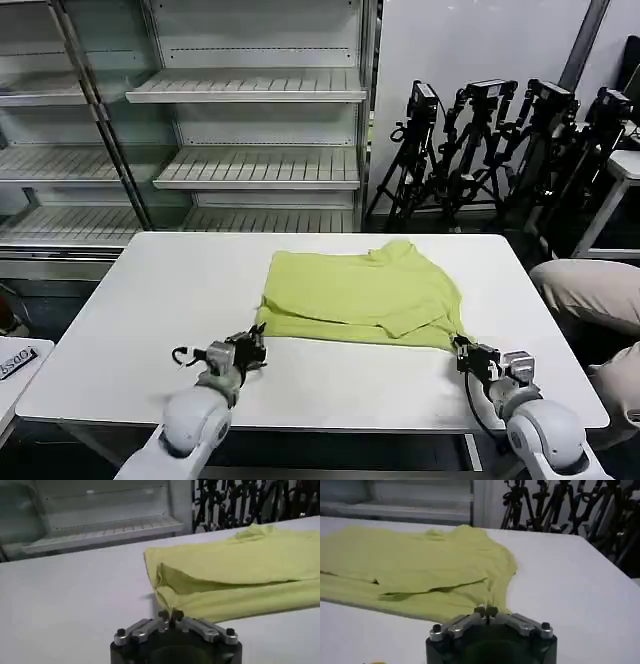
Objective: Fold and organize the clothes.
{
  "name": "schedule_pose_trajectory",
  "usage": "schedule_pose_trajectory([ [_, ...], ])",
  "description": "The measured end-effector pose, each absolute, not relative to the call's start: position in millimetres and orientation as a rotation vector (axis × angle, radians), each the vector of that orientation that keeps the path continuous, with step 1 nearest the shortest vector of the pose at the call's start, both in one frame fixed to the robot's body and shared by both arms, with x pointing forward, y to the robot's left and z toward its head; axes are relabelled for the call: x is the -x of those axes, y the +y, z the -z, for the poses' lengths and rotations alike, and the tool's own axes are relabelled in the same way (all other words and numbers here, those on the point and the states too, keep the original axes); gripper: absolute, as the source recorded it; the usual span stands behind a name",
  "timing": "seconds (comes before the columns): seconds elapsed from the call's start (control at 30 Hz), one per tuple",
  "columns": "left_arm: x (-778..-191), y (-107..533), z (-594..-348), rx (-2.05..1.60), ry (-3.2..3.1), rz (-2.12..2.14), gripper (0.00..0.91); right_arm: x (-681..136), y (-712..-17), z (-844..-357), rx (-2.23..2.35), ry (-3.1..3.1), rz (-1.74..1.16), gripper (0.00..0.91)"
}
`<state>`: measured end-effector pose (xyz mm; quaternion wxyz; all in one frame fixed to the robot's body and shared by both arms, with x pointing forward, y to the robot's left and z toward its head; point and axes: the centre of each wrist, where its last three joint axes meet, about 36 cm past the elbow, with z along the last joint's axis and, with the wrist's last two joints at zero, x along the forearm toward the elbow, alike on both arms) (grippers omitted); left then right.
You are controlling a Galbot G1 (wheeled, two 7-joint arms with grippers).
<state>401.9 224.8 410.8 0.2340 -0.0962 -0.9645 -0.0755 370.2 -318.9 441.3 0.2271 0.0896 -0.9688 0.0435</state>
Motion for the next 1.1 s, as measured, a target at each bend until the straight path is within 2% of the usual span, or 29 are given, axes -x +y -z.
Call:
schedule_pose_trajectory([
  [0.17,-358,244,-421,0.249,-2.632,0.207,0.02,-343,-313,-447,-0.273,-2.673,-0.13,0.0],
  [0.2,-350,247,-422,0.242,-2.629,0.211,0.05,-338,-312,-448,-0.279,-2.672,-0.127,0.0],
  [0.23,-343,248,-424,0.244,-2.623,0.211,0.907,-331,-311,-449,-0.285,-2.671,-0.126,0.0],
  [0.27,-336,249,-426,0.247,-2.62,0.209,0.907,-326,-310,-450,-0.289,-2.67,-0.127,0.272],
  [0.3,-331,250,-427,0.245,-2.618,0.211,0.907,-320,-308,-451,-0.292,-2.668,-0.128,0.907],
  [0.53,-307,255,-448,0.231,-2.645,0.247,0.907,-297,-305,-456,-0.31,-2.672,-0.144,0.907],
  [0.73,-309,261,-465,0.218,-2.704,0.293,0.907,-309,-303,-469,-0.304,-2.74,-0.155,0.907],
  [0.9,-331,266,-477,0.214,-2.781,0.339,0.907,-345,-294,-475,-0.283,-2.805,-0.145,0.907],
  [1.1,-378,269,-476,0.216,-2.824,0.33,0.907,-411,-273,-476,-0.265,-2.854,-0.118,0.907],
])
